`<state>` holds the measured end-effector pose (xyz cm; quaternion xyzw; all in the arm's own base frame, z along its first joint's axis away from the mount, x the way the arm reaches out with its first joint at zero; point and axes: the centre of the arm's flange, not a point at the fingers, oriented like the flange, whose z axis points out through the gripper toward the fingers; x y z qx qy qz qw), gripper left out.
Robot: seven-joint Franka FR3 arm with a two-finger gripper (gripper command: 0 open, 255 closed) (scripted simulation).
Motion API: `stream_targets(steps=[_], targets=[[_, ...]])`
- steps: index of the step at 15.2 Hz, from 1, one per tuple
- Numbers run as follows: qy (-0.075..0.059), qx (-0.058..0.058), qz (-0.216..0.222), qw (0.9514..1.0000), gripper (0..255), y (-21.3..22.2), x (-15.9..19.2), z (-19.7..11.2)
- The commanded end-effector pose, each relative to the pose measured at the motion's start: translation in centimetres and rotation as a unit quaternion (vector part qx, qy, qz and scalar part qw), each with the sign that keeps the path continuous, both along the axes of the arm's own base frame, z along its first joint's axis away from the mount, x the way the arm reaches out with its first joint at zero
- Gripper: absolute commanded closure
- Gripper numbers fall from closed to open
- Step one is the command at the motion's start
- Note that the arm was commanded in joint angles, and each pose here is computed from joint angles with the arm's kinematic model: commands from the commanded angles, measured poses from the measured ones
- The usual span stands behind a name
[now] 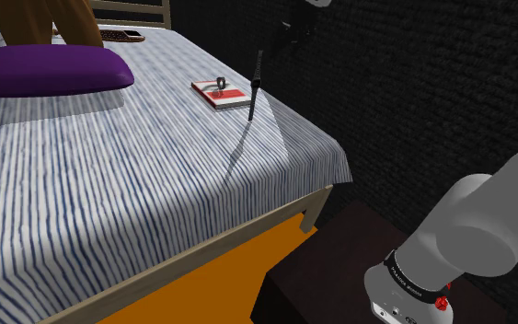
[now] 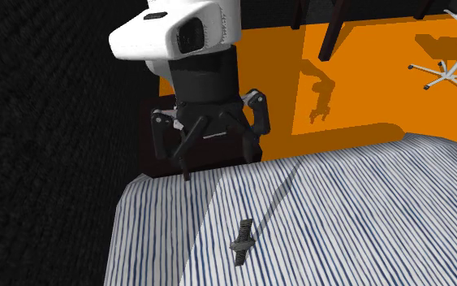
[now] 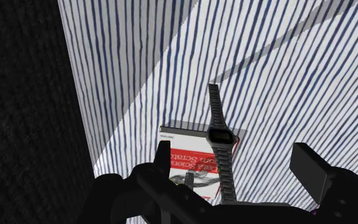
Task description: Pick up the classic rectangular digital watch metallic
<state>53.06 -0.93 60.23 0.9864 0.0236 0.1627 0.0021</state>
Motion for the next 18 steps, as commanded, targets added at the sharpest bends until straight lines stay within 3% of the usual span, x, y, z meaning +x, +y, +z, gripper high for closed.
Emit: stream_targets(steps=[1,6,16,17,18], targets=[[-0.016,0.003,0.004,0.9999,0,0.3,2.1,0.7],[-0.055,0.011,0.012,0.9984,0,1.0,7.0,2.8],[-0.056,0.012,0.012,0.9983,0,1.0,7.1,-1.1],[-0.056,0.012,0.012,0.9983,255,1.0,7.2,-1.1],[-0.056,0.012,0.012,0.9983,255,1.1,7.2,-1.2]])
